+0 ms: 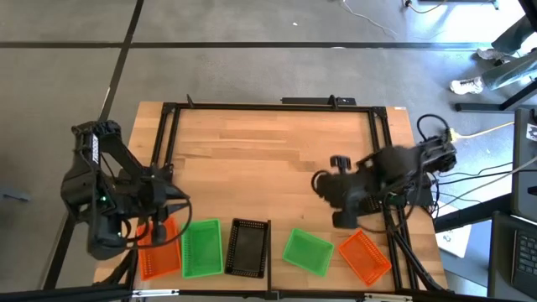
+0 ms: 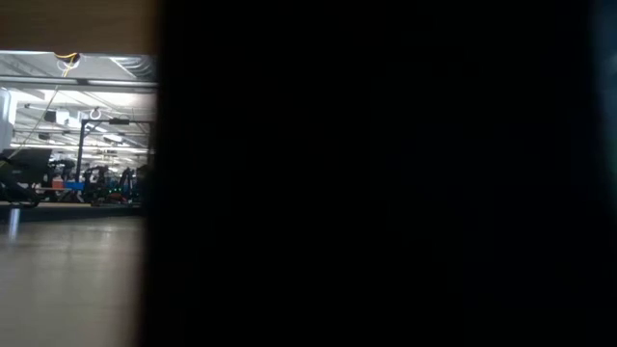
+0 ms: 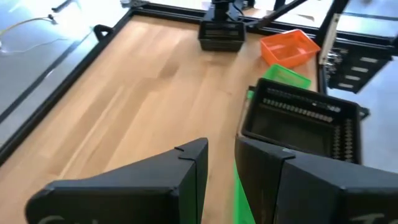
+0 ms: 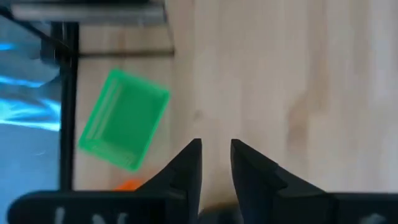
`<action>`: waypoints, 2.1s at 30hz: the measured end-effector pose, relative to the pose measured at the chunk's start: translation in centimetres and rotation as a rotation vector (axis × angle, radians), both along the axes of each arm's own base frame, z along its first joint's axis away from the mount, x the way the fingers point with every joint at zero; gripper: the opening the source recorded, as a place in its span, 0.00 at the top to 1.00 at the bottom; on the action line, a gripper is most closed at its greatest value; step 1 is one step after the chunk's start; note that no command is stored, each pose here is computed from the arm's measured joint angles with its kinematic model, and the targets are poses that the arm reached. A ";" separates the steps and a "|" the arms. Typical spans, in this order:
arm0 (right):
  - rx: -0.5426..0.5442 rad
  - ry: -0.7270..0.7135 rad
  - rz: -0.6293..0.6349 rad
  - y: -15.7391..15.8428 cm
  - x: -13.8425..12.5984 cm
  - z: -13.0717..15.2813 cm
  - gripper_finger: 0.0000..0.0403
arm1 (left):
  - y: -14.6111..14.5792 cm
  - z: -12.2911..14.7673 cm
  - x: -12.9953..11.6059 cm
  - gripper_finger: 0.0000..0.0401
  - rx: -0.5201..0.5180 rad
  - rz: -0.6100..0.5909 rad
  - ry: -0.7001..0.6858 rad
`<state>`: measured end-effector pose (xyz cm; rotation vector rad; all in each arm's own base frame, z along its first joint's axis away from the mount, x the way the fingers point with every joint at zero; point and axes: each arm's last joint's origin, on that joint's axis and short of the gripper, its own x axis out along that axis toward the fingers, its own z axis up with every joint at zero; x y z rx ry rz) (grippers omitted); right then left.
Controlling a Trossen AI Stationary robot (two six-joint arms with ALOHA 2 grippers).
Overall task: Stack baskets on shelf by color
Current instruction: Stack the green basket on top of the other green baskets on the shelf
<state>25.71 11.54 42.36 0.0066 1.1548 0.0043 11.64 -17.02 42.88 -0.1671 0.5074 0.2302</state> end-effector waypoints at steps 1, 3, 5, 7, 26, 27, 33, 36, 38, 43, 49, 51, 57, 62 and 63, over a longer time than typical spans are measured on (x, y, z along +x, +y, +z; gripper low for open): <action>0.021 0.040 -0.017 0.4 0.0 -0.9 0.79 | 0.1 0.0 0.2 0.82 0.005 0.009 0.001; 0.058 0.116 -0.028 1.3 0.0 -2.7 0.79 | 0.4 0.0 0.6 0.82 0.027 0.020 0.006; 0.085 0.165 -0.027 2.2 0.2 -4.5 0.79 | 0.7 0.0 1.0 0.82 0.049 0.030 0.011; 0.109 0.180 -0.019 3.1 0.6 -6.4 0.79 | 1.0 0.0 1.3 0.82 0.065 0.043 0.016; 0.313 0.202 -0.214 4.8 1.4 -20.7 0.79 | 1.3 -0.1 1.8 0.82 0.068 0.043 0.051; 0.327 0.199 -0.215 4.8 1.3 -21.0 0.79 | 1.3 -0.1 1.8 0.82 0.069 0.043 0.051; 0.371 0.168 -0.201 4.9 1.5 -22.0 0.79 | 1.3 -0.1 1.8 0.82 0.068 0.043 0.051; 0.367 0.168 -0.198 4.9 1.4 -22.0 0.79 | 1.3 -0.1 1.8 0.82 0.067 0.043 0.051; 0.365 0.171 -0.202 4.8 1.4 -22.0 0.79 | 1.3 -0.1 1.8 0.82 0.067 0.043 0.051; 0.355 0.186 -0.209 4.9 1.6 -22.6 0.79 | 1.3 -0.1 1.8 0.82 0.067 0.043 0.051; 0.315 0.235 -0.221 5.2 2.2 -24.8 0.79 | 1.3 -0.1 1.8 0.82 0.067 0.043 0.050; 0.310 0.241 -0.222 5.4 2.4 -25.4 0.79 | 1.3 -0.1 1.8 0.82 0.067 0.043 0.050; 0.312 0.240 -0.238 5.2 3.2 -26.5 0.79 | 1.3 -0.1 1.8 0.82 0.067 0.043 0.050; 0.327 0.216 -0.246 4.8 3.7 -26.4 0.79 | 1.3 -0.1 1.8 0.82 0.062 0.043 0.047; 0.330 0.213 -0.246 4.8 3.7 -26.4 0.79 | 1.3 0.0 1.8 0.82 0.062 0.043 0.047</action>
